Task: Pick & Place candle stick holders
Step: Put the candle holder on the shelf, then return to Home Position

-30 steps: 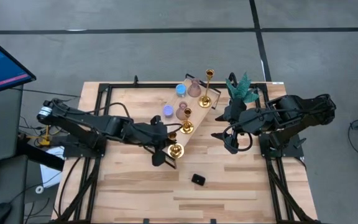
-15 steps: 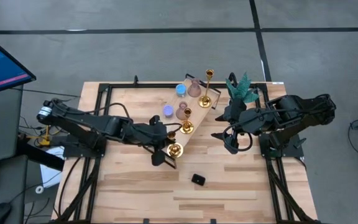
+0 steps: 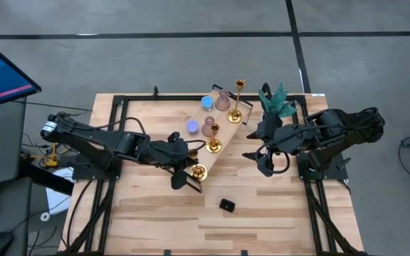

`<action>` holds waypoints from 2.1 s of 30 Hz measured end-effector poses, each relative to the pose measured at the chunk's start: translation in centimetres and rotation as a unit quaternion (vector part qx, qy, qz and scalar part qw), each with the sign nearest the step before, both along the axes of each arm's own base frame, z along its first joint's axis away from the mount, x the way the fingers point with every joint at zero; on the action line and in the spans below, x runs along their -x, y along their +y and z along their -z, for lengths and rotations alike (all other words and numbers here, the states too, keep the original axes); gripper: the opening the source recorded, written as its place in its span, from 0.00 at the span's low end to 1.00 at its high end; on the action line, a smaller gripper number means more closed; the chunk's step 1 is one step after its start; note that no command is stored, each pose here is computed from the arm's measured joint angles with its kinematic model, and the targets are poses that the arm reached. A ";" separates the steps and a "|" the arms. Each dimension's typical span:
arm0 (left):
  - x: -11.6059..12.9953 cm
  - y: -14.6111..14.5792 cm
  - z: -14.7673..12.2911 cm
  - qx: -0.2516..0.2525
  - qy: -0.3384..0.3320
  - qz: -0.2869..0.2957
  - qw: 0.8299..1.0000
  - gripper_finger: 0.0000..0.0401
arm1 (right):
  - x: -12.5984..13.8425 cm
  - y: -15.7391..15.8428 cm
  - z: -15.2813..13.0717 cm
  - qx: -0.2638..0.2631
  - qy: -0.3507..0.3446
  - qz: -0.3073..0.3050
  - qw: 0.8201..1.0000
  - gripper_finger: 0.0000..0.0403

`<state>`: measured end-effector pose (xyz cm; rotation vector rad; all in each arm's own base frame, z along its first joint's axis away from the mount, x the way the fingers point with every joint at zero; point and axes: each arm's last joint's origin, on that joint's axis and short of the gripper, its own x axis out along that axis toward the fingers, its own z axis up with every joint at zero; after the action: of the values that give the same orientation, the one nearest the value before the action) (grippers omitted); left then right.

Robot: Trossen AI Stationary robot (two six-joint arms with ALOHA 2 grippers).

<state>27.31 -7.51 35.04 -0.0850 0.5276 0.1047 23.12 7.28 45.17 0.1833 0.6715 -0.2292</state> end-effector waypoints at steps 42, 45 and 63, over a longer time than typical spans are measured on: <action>2.3 0.6 -0.9 0.025 0.022 0.020 0.999 0.47 | 1.2 2.8 0.2 0.002 0.012 -0.060 0.998 0.72; 3.5 0.9 -2.0 0.054 -0.002 0.009 0.999 0.47 | 1.2 2.8 0.1 -0.001 0.006 -0.061 0.998 0.72; 22.5 7.2 -11.8 0.052 -0.370 -0.019 0.927 0.02 | 13.5 -6.0 -12.2 0.163 -0.260 -0.048 0.951 0.72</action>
<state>4.84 -0.35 46.87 -0.2264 -0.2262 0.0739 9.59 1.30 57.40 -0.1068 0.1120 -0.1851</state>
